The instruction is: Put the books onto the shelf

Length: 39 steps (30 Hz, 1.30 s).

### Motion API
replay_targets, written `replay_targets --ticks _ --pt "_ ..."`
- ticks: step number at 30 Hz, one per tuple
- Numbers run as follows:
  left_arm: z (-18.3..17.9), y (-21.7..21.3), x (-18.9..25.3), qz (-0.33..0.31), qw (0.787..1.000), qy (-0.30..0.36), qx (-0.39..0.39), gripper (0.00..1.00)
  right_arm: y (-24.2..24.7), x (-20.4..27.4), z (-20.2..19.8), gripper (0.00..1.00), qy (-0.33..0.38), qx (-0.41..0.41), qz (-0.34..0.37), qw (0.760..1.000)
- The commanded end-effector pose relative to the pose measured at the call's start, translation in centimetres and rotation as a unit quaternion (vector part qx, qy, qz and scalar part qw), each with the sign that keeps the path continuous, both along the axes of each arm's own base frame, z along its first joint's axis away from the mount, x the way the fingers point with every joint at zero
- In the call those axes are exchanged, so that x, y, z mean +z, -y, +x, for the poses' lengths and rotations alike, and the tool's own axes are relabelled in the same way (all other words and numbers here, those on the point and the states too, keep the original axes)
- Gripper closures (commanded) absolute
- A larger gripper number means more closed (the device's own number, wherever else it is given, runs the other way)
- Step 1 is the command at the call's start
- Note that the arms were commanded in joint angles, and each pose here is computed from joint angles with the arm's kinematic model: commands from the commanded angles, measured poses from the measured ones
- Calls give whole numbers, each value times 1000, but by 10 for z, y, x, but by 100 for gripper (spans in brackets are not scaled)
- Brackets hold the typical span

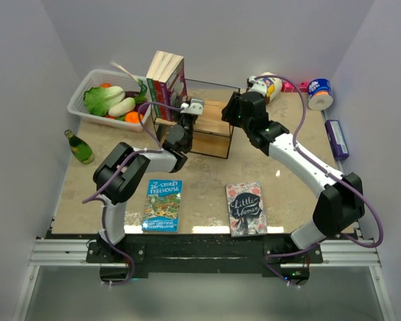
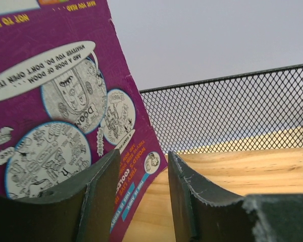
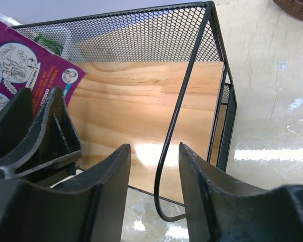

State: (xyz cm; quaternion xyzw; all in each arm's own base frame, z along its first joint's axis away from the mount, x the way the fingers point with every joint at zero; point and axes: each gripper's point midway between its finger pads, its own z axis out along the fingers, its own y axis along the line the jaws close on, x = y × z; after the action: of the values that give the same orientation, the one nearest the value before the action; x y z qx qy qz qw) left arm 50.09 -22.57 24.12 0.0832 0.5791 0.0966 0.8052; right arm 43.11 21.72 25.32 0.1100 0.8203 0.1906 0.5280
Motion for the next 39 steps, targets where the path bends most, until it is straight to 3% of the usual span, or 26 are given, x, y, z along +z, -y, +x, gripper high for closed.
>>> replay_targets --ticks 1,22,29,31,32,34,35,37,38,39 --pt "-12 -11 38 -23 999 40 14 52 2 31 -5 50 29 2 10 1000" --pt "-52 1 67 -28 998 54 -2 50 24 66 -39 42 49 -6 24 998" --pt "-102 12 101 -58 995 68 -36 49 37 70 -60 42 48 -6 18 999" --pt "-118 19 98 -60 996 44 -46 47 42 74 -72 42 50 -4 23 998" --pt "-130 13 115 -91 994 45 -51 47 45 66 -77 41 41 -4 20 999" --pt "-143 18 111 -87 995 -6 -55 46 54 66 -93 42 42 -5 24 999" --pt "-155 13 136 -154 985 -6 -77 45 59 53 -99 41 32 -7 18 999" --pt "-164 23 118 -143 980 -85 -110 43 71 52 -114 41 40 -15 22 999" --pt "-174 22 137 -200 966 -93 -137 43 73 34 -119 41 25 -15 15 999" --pt "-182 31 118 -170 961 -142 -164 42 76 26 -124 40 16 -16 11 1000"
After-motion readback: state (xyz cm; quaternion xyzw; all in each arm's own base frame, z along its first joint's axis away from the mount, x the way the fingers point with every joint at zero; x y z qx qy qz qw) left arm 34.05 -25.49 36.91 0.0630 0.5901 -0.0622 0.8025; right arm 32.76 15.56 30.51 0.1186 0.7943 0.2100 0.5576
